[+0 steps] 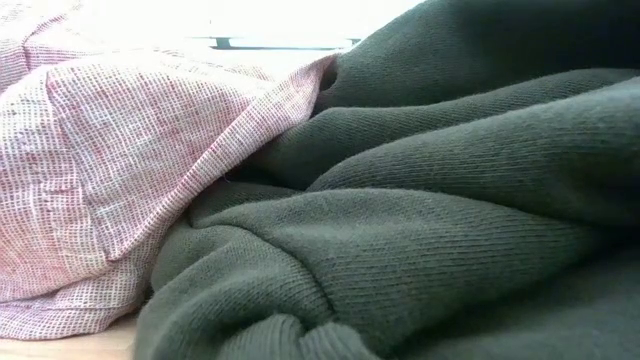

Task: Sort clothes
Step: Put the black boxer shorts into the white laundry organizer

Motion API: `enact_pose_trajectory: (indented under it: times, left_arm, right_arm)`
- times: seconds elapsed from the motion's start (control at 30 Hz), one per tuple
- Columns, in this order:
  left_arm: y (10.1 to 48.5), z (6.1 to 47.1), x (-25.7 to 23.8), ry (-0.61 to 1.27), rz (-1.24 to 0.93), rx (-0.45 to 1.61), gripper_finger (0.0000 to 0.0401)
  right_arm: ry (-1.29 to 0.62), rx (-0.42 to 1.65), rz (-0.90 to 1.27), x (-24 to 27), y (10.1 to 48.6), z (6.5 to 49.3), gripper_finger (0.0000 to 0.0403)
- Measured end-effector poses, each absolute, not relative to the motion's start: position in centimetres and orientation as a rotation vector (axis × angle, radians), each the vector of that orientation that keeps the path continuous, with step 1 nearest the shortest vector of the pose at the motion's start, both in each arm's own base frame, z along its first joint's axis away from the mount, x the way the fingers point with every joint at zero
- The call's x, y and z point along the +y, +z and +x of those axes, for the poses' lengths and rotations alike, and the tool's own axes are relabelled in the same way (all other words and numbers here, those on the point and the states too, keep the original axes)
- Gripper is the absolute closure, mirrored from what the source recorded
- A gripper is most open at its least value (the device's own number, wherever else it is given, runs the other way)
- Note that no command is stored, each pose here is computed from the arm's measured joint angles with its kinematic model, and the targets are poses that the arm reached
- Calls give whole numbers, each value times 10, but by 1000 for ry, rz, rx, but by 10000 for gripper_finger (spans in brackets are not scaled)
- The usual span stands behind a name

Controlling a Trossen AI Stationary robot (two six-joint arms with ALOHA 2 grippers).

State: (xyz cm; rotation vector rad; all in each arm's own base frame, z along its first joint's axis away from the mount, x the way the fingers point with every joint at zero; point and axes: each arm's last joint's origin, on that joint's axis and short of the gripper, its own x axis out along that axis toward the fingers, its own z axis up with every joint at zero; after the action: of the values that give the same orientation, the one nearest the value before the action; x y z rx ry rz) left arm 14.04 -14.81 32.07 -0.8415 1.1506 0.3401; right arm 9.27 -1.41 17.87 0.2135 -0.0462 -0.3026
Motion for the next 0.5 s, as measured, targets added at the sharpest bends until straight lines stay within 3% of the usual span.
enact_pose_trajectory:
  times: [0.5]
  left_arm:
    - [395,133,-111,416,-764,973,399]
  right_arm:
    - [-303,-46,213,-14,179,93,396]
